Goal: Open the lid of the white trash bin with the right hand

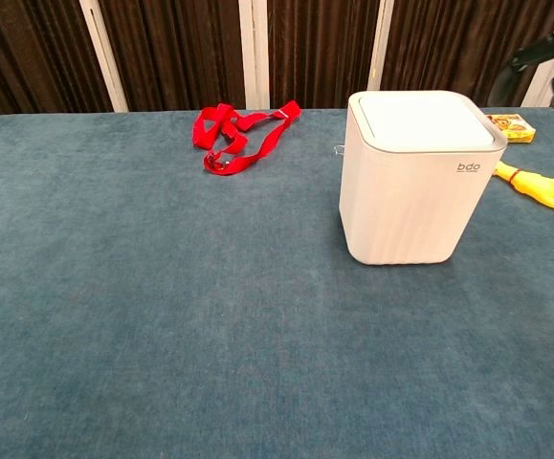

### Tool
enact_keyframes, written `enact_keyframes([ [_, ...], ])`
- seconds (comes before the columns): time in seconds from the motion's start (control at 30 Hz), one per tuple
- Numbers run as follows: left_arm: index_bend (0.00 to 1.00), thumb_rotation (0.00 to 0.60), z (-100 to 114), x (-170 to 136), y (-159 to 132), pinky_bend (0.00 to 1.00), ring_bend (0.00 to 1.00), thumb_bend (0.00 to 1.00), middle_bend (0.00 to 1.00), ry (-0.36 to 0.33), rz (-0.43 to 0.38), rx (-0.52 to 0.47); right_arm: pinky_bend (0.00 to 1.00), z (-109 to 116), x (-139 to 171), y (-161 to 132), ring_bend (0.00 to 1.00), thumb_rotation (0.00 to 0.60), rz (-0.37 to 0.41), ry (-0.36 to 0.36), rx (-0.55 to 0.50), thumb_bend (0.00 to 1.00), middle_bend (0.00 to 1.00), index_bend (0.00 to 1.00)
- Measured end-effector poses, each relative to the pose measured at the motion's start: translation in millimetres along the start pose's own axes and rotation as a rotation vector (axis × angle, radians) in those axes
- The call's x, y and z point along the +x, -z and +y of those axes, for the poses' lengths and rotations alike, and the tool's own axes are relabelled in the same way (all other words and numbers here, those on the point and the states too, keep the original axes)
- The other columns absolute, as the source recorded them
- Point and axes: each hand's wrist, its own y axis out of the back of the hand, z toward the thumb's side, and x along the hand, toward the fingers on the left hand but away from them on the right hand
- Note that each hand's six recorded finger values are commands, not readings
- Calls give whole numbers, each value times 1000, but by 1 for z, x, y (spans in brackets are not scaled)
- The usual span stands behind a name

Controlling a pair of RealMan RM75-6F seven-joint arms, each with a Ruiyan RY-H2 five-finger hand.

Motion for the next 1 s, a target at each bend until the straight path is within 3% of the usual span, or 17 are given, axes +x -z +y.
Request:
enact_keyframes([
  [0.37, 105, 600, 1, 1, 3, 26, 0, 121, 21, -3, 14, -3, 643, -3, -2, -25, 811, 600, 43, -16, -22, 895, 848, 326],
  [1.0, 105, 600, 1, 1, 2, 26, 0, 121, 20, -7, 18, -3, 643, -13, -4, -30, 811, 600, 62, -32, -32, 894, 848, 359],
])
